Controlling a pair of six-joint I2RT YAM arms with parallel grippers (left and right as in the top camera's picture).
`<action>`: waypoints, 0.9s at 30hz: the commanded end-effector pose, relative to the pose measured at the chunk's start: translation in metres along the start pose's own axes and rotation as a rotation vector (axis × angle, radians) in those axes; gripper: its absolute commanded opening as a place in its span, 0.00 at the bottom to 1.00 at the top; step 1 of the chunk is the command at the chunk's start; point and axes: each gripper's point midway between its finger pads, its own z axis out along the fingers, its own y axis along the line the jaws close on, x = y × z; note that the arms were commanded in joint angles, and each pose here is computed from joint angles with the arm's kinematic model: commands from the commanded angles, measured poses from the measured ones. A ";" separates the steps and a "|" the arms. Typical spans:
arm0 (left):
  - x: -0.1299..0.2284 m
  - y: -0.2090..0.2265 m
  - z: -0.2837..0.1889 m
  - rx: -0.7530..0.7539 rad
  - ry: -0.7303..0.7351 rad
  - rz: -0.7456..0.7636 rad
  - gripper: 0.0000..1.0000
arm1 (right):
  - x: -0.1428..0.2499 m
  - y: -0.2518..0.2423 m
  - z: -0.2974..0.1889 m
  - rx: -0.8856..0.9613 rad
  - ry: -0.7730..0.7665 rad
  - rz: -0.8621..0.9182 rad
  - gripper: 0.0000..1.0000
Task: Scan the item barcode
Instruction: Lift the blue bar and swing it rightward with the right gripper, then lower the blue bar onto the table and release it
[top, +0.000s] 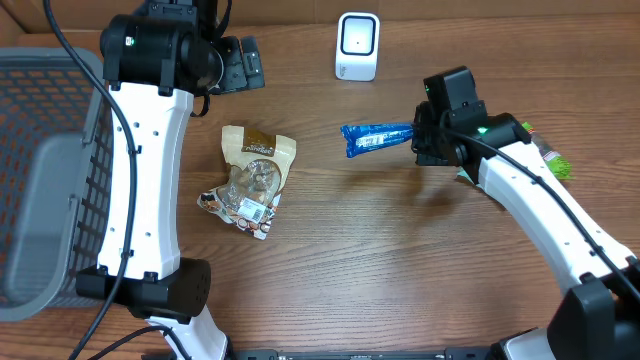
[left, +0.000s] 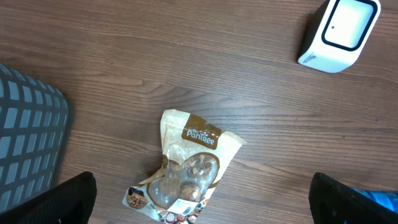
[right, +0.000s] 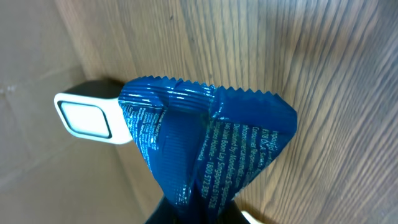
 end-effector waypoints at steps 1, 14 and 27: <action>0.001 -0.001 0.002 0.000 0.005 -0.015 1.00 | -0.003 0.005 0.010 -0.002 -0.043 0.011 0.04; 0.001 -0.001 0.002 0.000 0.005 -0.015 1.00 | 0.009 -0.031 0.062 0.125 -0.082 -0.283 0.46; 0.001 -0.001 0.002 0.000 0.005 -0.015 1.00 | 0.061 0.023 0.027 -0.136 0.096 -1.710 0.89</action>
